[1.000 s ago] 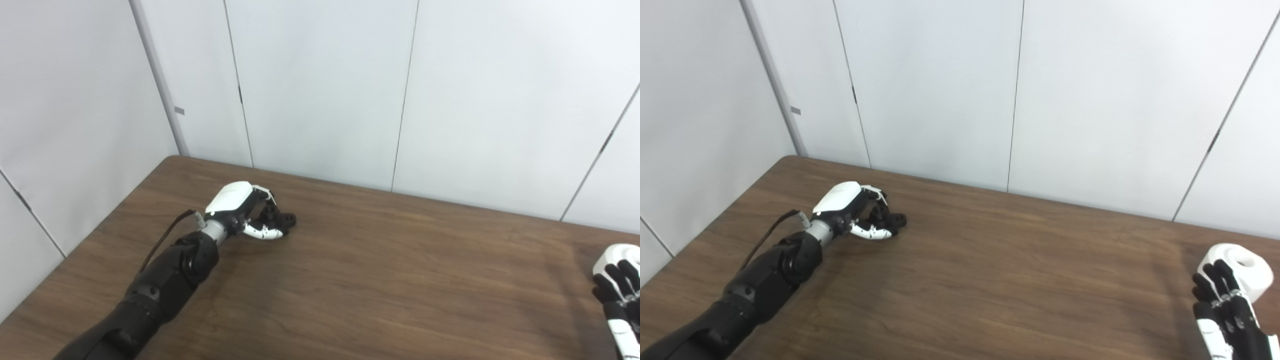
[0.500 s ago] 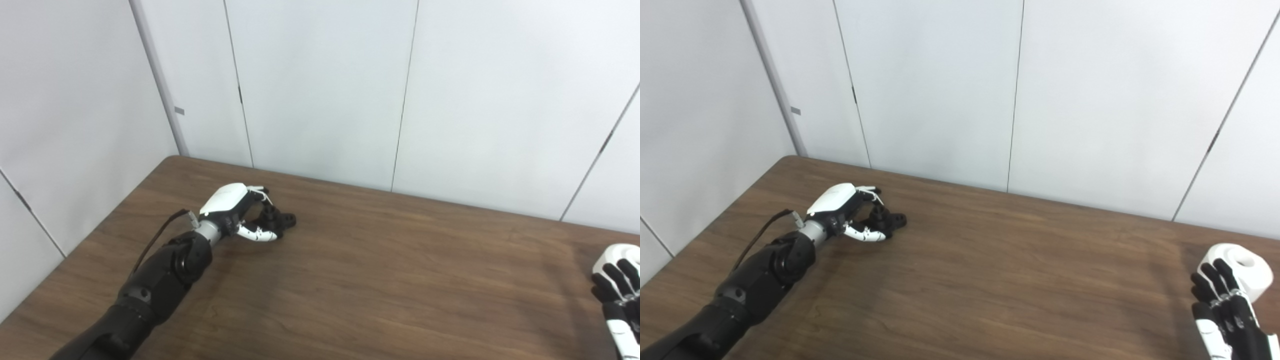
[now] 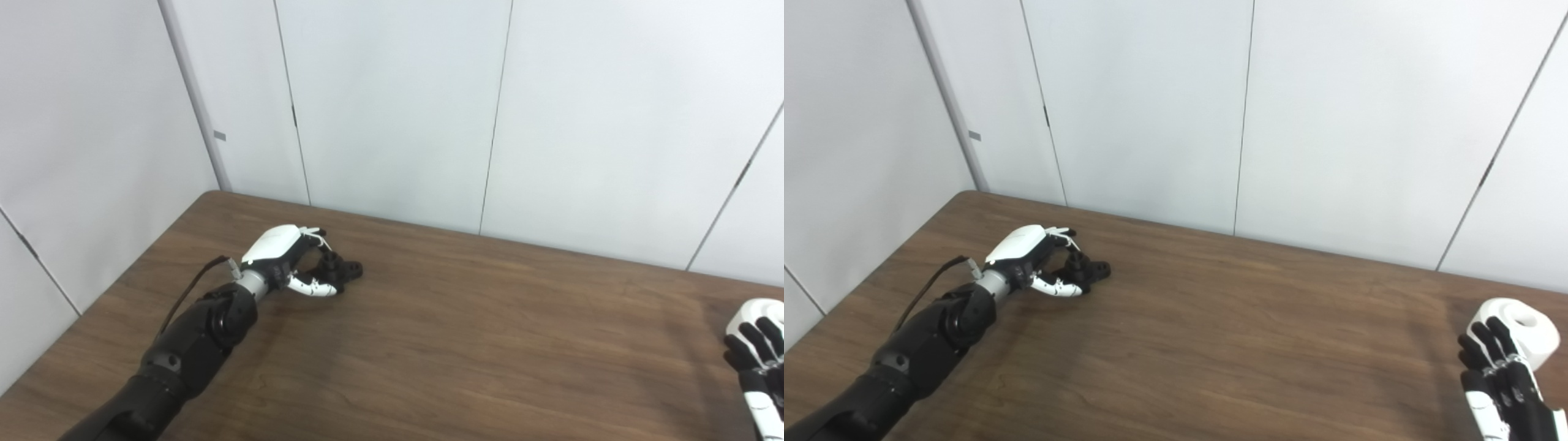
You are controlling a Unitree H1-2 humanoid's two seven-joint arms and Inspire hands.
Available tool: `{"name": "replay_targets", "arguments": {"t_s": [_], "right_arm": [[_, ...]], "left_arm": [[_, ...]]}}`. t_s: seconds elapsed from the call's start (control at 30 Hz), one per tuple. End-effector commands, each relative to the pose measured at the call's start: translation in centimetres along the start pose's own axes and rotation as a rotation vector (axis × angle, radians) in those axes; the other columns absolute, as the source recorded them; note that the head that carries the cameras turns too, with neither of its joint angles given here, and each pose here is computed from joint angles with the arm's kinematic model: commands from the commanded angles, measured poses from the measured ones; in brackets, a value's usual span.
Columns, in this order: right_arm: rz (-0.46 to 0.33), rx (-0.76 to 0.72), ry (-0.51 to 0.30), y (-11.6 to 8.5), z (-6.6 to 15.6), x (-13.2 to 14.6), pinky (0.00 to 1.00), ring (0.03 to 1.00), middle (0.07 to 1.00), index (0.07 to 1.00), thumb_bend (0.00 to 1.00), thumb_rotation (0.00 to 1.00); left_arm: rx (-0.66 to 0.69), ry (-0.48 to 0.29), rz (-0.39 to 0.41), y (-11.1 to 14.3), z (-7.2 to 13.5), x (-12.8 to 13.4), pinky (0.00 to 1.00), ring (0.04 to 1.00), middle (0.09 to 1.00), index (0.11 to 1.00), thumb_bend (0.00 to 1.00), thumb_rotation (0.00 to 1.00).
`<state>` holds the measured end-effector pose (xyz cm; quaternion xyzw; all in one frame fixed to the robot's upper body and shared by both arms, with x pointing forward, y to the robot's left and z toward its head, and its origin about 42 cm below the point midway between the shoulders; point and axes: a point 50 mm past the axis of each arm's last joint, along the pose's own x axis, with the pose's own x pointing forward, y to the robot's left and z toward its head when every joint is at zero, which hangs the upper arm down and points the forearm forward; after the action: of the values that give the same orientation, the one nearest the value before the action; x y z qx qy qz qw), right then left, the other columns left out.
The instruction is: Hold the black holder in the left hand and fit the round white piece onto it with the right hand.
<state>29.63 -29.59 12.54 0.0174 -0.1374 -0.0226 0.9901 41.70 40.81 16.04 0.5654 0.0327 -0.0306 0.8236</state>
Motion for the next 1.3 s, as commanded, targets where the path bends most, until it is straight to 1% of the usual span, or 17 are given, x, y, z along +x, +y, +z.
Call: {"name": "replay_targets", "arguments": {"t_s": [0.0,0.07,0.2,0.4,0.53,0.7,0.8,0.93,1.0,1.03,1.07,1.1,1.13,1.2,1.27], "right_arm": [[-0.015,-0.001,0.037,-0.2,-0.9,-1.3,0.89,0.867,0.898,0.906,0.43,0.54],[-0.015,-0.001,0.037,-0.2,-0.9,-1.3,0.89,0.867,0.899,0.907,0.42,0.54],[-0.014,0.0,0.036,-0.3,-0.9,-1.3,0.89,0.872,0.905,0.912,0.42,0.54],[-0.016,0.004,0.037,-0.4,-0.9,-1.3,0.89,0.866,0.898,0.906,0.43,0.53],[-0.013,0.0,0.035,-0.5,-1.0,-1.3,0.9,0.873,0.9,0.909,0.42,0.53],[-0.016,0.002,0.036,-0.5,-1.0,-1.3,0.89,0.876,0.904,0.907,0.45,0.54],[-0.018,0.003,0.037,-0.3,-0.8,-1.3,0.88,0.874,0.904,0.906,0.44,0.54],[-0.021,0.007,0.038,-0.3,-0.7,-1.3,0.88,0.872,0.899,0.903,0.45,0.54],[-0.021,0.006,0.037,-0.3,-0.6,-1.2,0.88,0.872,0.899,0.902,0.45,0.54],[-0.02,0.005,0.037,-0.3,-0.6,-1.3,0.88,0.872,0.899,0.902,0.45,0.54],[-0.02,0.004,0.037,-0.4,-0.6,-1.3,0.89,0.875,0.901,0.905,0.45,0.54],[-0.018,0.004,0.037,-0.4,-0.7,-1.3,0.9,0.877,0.904,0.907,0.45,0.54],[-0.018,0.003,0.038,-0.5,-0.7,-1.3,0.9,0.881,0.908,0.91,0.44,0.55],[-0.019,0.007,0.037,-0.4,-0.7,-1.3,0.89,0.873,0.902,0.907,0.45,0.54],[-0.017,0.007,0.035,-0.4,-0.8,-1.3,0.89,0.871,0.9,0.906,0.45,0.54]], "left_arm": [[0.056,0.081,-0.007,0.8,-2.7,-0.9,0.95,0.936,0.895,0.826,1.0,0.14],[0.058,0.079,-0.005,0.7,-2.7,-0.9,0.95,0.932,0.893,0.82,1.0,0.14],[0.06,0.079,0.001,0.7,-2.6,-1.0,0.95,0.926,0.884,0.801,1.0,0.11],[0.058,0.094,-0.001,0.8,-2.9,-1.1,0.95,0.931,0.884,0.8,1.0,0.12],[0.049,0.093,0.0,0.7,-2.9,-1.1,0.95,0.927,0.878,0.791,1.0,0.12],[0.063,0.076,0.009,0.3,-2.9,-1.0,0.92,0.902,0.853,0.751,1.0,0.1],[0.07,0.07,0.01,0.2,-2.9,-0.9,0.92,0.9,0.844,0.732,1.0,0.08],[0.074,0.065,0.009,0.2,-2.7,-0.8,0.93,0.895,0.83,0.705,0.99,0.08],[0.076,0.06,0.01,0.1,-2.7,-0.8,0.92,0.888,0.814,0.656,0.97,0.06],[0.079,0.053,0.013,0.1,-2.8,-0.8,0.91,0.887,0.811,0.645,0.96,0.06],[0.079,0.045,0.018,0.0,-2.9,-0.8,0.92,0.883,0.797,0.569,0.75,0.06],[0.074,0.035,0.026,0.0,-2.9,-0.8,0.91,0.877,0.782,0.528,0.64,0.05],[0.072,0.024,0.031,-0.1,-2.9,-0.9,0.91,0.869,0.763,0.502,0.57,0.05],[0.071,0.011,0.035,-0.2,-3.0,-0.9,0.92,0.867,0.746,0.489,0.53,0.05],[0.071,0.001,0.04,-0.3,-3.0,-1.0,0.92,0.863,0.737,0.486,0.52,0.05]]}}
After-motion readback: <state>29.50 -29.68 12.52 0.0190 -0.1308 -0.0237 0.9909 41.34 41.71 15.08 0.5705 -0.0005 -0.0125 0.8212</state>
